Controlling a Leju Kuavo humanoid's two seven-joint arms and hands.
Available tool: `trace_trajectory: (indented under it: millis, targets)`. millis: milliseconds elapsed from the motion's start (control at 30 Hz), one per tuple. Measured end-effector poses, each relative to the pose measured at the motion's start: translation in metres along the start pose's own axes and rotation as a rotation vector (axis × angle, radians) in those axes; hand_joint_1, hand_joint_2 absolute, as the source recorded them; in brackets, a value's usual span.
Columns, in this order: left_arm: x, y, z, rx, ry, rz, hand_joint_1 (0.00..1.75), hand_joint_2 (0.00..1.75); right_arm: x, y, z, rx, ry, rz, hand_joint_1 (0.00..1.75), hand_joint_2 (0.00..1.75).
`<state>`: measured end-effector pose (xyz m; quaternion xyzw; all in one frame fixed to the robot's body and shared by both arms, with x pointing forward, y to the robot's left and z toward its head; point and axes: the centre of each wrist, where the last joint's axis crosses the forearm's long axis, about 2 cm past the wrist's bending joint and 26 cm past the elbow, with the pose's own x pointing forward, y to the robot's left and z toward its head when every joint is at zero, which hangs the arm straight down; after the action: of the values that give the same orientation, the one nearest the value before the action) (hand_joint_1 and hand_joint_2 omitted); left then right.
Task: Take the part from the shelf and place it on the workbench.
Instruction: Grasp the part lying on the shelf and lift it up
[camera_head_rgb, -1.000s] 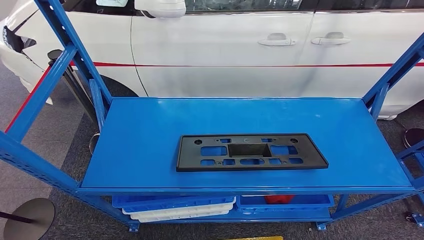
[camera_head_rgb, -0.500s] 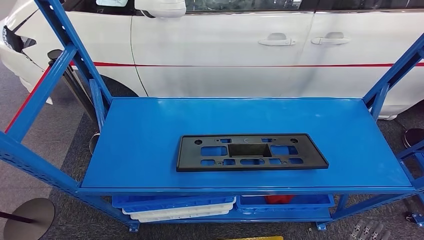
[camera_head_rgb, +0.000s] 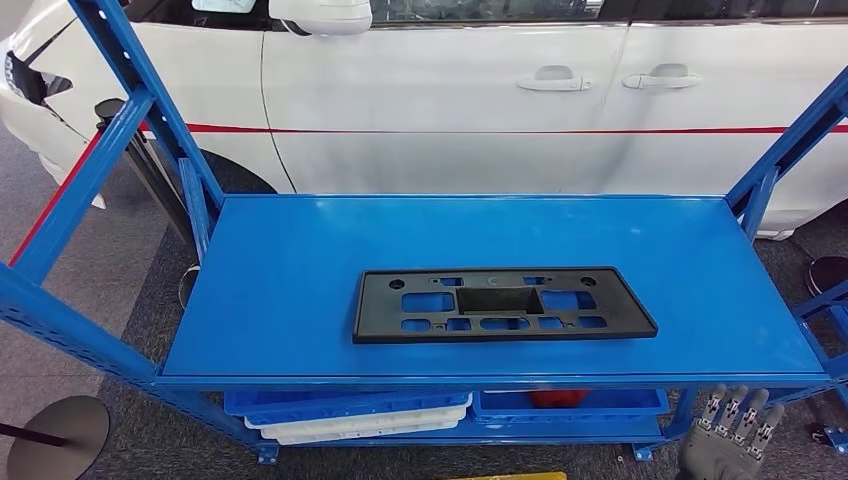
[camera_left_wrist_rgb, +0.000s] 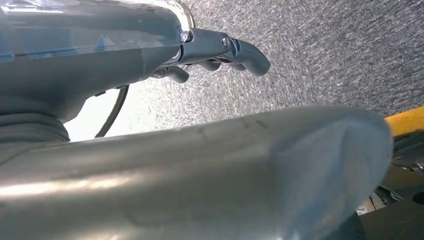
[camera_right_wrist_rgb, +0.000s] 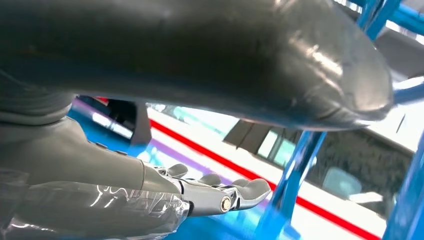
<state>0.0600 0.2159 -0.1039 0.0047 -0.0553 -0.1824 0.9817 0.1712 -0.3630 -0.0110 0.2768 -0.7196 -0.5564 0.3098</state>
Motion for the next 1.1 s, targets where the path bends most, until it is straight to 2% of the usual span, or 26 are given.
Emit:
trace_trajectory:
  millis: [133,267,367,433,633,733,833,1100]
  targets:
    - [0.0,0.0,0.0,0.004,0.0,-0.006,0.0,0.0,-0.005,0.016,-0.012,0.068,0.019,0.074,0.0,0.0]
    - [0.0,0.0,0.0,0.007,-0.001,-0.012,0.0,0.0,-0.011,0.038,-0.025,0.159,0.026,0.203,0.0,1.75]
    - [0.0,0.0,0.0,0.008,-0.003,-0.019,0.0,0.0,-0.015,0.054,-0.032,0.213,0.016,0.345,0.0,1.75]
    - [0.0,0.0,0.0,0.009,-0.004,-0.02,0.0,0.0,-0.016,0.062,-0.036,0.222,-0.004,0.5,0.0,1.75]
    - [0.001,0.001,0.0,0.011,-0.005,-0.025,0.0,0.0,-0.019,0.088,-0.045,0.242,-0.17,1.172,0.0,1.75]
    - [0.001,0.001,0.0,0.012,-0.007,-0.03,0.0,0.0,-0.027,0.107,-0.048,0.243,-0.305,1.415,0.0,1.75]
    - [0.002,0.001,0.0,0.013,-0.013,-0.035,0.0,0.0,-0.042,0.123,-0.049,0.313,-0.394,1.524,0.0,1.75]
    - [0.006,0.003,0.0,0.017,-0.024,-0.041,0.0,0.0,-0.08,0.142,-0.043,0.575,-0.448,1.651,0.0,1.75]
